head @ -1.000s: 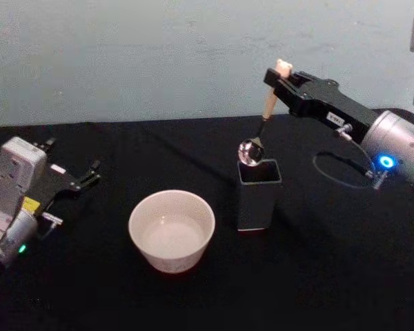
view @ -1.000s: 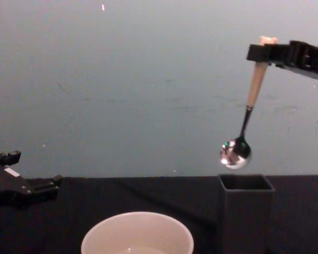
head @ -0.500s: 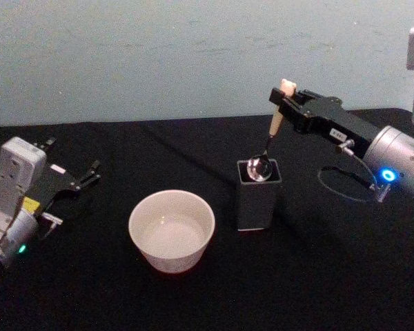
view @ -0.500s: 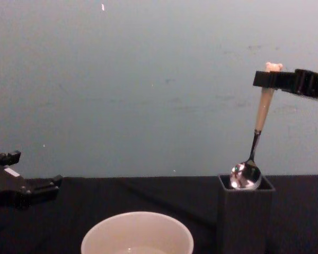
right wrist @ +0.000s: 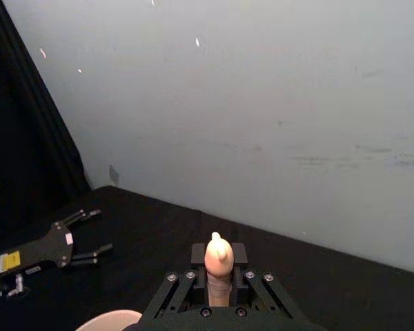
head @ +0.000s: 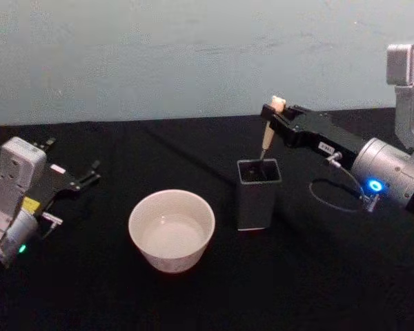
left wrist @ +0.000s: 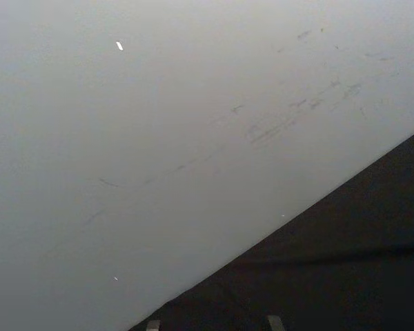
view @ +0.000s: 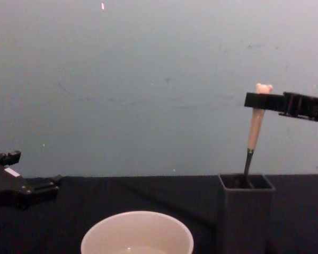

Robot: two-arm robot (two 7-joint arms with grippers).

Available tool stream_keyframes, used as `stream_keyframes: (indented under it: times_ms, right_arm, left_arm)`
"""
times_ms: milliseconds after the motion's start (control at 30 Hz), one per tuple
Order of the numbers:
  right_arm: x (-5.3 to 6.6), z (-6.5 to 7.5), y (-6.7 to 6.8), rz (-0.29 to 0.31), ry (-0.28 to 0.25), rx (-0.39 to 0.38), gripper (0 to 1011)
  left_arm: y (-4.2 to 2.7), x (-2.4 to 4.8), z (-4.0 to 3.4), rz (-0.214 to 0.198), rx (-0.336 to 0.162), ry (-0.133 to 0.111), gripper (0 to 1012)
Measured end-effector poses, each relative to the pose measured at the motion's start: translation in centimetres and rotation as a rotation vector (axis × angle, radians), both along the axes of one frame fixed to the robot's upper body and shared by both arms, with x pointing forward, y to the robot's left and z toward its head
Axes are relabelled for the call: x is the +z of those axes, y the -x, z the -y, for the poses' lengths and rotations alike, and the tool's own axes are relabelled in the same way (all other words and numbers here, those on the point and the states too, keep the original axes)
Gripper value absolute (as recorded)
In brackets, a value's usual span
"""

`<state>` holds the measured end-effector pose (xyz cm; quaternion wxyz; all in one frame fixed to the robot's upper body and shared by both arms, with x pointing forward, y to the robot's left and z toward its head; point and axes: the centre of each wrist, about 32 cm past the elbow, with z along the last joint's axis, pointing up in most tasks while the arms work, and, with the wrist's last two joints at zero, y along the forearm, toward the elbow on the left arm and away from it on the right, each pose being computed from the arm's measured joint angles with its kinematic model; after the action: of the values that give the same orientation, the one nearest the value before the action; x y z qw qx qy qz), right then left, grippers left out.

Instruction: Pick up the stirring spoon with one hand, stir inside the cup, then place it back in its original position.

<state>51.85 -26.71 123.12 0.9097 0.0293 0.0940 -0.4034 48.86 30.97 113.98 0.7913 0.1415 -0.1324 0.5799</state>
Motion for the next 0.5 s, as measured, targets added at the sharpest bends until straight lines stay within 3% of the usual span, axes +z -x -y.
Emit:
stream_keyframes:
  times_ms: [500]
  right_arm:
    - [-1.8, -0.6, -0.2, -0.05, 0.022, -0.013, 227]
  left_arm:
    - [0.0, 0.0, 0.0, 0.0, 0.0, 0.0, 1001]
